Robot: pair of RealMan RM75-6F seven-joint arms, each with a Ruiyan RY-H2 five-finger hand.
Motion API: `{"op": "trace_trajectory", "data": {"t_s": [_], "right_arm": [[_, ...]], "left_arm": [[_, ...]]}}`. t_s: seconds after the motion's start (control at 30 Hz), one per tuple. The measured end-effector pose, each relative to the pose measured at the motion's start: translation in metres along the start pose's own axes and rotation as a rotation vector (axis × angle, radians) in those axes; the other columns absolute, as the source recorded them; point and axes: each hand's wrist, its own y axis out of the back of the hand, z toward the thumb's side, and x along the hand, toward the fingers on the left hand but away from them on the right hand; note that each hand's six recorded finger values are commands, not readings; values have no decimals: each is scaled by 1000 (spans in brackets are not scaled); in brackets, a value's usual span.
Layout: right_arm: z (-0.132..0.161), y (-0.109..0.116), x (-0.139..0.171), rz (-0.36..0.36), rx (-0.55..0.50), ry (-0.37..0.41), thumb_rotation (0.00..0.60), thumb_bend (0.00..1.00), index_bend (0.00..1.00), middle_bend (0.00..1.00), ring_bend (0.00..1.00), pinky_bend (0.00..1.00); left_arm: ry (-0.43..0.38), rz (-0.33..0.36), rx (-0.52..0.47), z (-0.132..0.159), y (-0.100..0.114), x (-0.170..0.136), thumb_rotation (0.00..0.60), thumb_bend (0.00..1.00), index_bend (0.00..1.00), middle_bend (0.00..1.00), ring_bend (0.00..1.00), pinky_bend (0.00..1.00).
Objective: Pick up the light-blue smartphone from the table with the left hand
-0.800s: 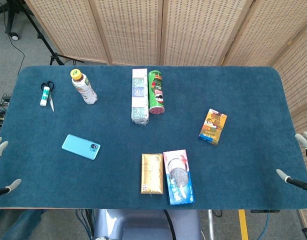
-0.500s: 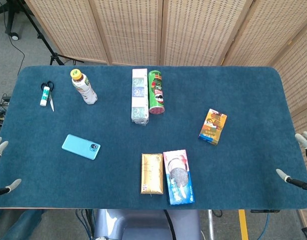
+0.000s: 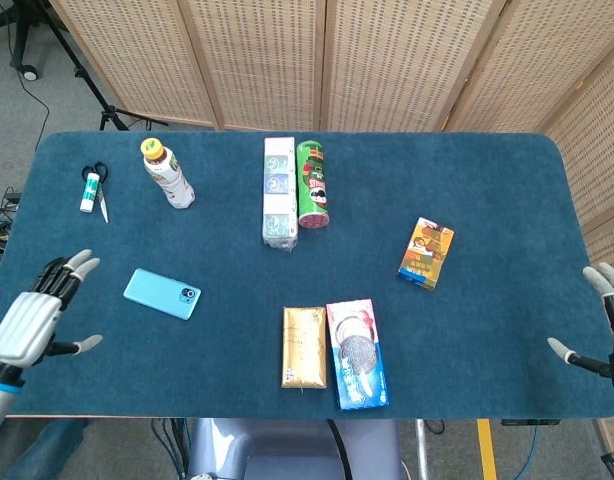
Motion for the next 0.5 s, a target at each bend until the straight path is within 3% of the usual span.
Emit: {"op": "trace_trajectory", "data": {"t_s": [0.27, 0.5], "right_arm": [[-6, -3, -5, 17, -6, -24, 600, 53, 134, 0, 0, 0], [-9, -7, -9, 36, -11, -37, 600, 53, 134, 0, 0, 0]], "left_arm": [[-20, -176, 113, 3, -43, 60, 600, 2, 0, 0, 0, 0], [-12, -243, 213, -1, -78, 86, 600, 10, 0, 0, 0, 0]]}}
